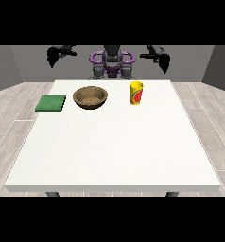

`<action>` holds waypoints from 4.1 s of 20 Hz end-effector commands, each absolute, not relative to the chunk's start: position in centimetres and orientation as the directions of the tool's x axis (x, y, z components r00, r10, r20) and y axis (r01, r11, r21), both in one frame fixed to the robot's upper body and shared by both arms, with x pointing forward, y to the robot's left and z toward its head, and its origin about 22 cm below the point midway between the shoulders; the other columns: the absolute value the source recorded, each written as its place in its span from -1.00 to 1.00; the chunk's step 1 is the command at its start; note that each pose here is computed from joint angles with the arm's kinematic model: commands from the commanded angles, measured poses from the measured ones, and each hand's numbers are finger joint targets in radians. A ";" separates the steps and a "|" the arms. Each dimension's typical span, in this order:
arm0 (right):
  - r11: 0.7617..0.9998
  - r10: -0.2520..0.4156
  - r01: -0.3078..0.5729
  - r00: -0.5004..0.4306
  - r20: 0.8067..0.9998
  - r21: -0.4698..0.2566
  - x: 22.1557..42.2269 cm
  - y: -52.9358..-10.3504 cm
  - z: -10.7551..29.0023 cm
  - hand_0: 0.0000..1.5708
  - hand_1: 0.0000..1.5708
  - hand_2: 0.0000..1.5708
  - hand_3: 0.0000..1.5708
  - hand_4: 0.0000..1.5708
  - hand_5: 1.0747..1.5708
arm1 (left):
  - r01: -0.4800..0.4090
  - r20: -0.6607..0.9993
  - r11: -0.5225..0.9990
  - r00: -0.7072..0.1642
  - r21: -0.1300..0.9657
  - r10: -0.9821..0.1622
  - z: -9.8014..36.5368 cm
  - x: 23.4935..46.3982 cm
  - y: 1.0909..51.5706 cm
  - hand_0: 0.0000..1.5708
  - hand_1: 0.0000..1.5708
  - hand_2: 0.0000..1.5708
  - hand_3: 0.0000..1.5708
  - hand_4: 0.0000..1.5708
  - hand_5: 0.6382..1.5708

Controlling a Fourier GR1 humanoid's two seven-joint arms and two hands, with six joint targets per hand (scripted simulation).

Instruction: Pick the cup and pour the ball into the bowl, then pick the bowl and place it on the pad

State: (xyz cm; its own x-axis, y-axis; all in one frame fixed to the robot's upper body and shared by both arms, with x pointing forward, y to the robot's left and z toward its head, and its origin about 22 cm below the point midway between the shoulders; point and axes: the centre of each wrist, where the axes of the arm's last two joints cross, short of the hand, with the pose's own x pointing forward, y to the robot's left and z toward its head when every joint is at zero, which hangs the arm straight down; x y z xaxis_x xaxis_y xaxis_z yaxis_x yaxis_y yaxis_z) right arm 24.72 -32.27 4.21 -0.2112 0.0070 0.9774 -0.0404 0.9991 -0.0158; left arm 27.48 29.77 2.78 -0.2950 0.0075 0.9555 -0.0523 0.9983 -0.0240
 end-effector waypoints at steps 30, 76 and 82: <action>0.990 -0.004 -0.132 -0.381 0.924 -0.050 28.2 -33.5 4.7 -1.00 -1.00 -1.00 -1.00 -1.00 1.00 | -0.214 0.883 0.959 -0.392 0.185 -0.258 -8.6 32.9 24.5 0.30 0.30 0.40 0.13 0.87 -0.71; 0.998 -0.038 -0.045 -0.083 0.996 0.034 27.3 -40.7 -1.0 -1.00 -1.00 -1.00 -1.00 -1.00 1.00 | -0.328 -0.337 -0.252 -0.234 0.910 -0.912 5.2 40.9 9.2 0.89 0.89 1.00 1.00 1.00 0.21; 0.995 -0.042 -0.095 -0.027 0.999 0.039 26.6 -40.6 -2.2 -1.00 -1.00 -1.00 -1.00 -1.00 1.00 | -0.367 -0.672 -0.572 -0.270 0.734 -0.690 3.9 39.8 6.5 0.95 0.95 1.00 1.00 0.98 0.13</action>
State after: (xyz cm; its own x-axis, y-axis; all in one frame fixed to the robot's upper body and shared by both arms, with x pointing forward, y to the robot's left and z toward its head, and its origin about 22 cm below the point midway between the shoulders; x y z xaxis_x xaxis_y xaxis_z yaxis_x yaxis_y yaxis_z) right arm 26.81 -40.67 -1.71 -0.0556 -0.0362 0.9978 -0.0680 0.9972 0.0324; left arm 40.26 7.99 4.30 -0.2780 -0.8340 -0.4766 -0.3083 -0.3925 0.8666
